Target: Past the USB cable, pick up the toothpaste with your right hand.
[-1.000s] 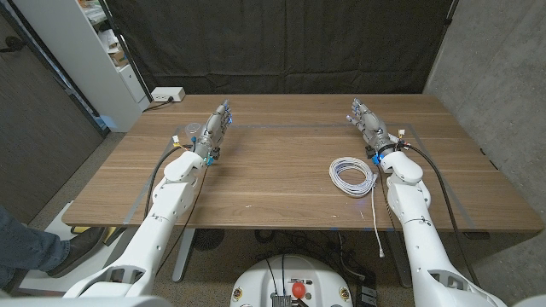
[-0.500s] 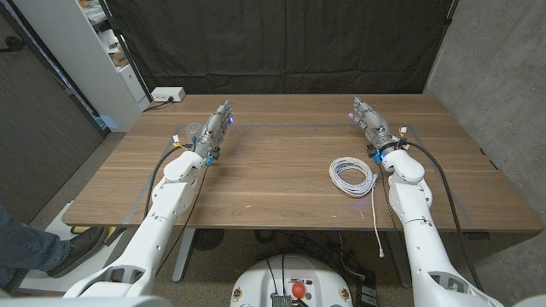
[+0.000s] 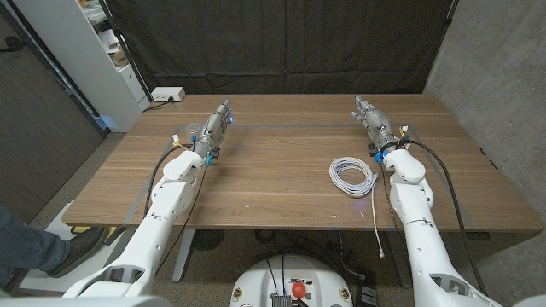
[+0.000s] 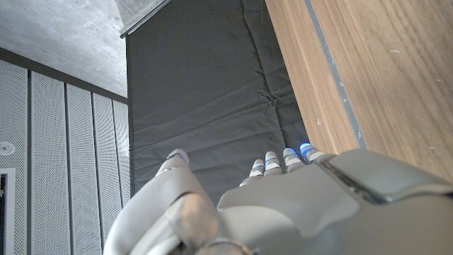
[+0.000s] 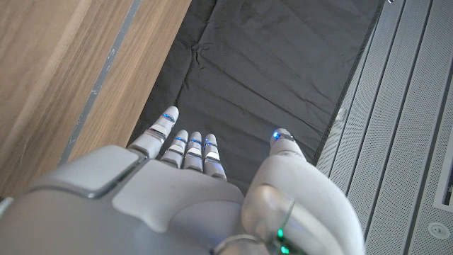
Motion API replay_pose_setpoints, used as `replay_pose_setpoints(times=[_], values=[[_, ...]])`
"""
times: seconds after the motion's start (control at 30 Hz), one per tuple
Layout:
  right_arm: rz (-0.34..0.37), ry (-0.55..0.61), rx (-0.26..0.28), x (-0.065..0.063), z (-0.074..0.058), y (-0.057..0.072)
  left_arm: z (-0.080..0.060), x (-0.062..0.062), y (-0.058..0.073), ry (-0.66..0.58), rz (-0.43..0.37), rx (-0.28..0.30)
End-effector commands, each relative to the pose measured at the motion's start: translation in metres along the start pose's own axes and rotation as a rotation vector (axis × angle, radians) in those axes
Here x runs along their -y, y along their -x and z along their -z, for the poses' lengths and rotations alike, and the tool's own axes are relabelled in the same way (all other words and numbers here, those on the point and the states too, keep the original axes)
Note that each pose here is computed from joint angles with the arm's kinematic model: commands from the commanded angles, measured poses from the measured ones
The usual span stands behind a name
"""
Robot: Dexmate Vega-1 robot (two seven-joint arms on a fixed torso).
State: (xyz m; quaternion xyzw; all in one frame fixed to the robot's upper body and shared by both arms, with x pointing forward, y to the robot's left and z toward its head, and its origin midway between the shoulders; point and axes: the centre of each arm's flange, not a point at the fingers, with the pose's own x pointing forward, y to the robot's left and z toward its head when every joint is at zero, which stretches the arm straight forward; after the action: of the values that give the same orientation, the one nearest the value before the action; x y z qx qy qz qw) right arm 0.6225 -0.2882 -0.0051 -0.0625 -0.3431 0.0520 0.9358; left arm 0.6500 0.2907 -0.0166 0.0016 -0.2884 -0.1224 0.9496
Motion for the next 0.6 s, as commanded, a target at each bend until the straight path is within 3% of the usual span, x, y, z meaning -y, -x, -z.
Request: replay_pose_setpoints(times=[0.03,0.6], values=[[0.016,0.056,0.012,0.0025,-0.0055,0.0003,-0.0026,0.0029,-0.0020,-0.005,0.002,-0.001],[0.041,0.076,0.036,0.0097,-0.0099,0.0024,-0.0023,0.0031,-0.0032,-0.010,0.004,0.000]])
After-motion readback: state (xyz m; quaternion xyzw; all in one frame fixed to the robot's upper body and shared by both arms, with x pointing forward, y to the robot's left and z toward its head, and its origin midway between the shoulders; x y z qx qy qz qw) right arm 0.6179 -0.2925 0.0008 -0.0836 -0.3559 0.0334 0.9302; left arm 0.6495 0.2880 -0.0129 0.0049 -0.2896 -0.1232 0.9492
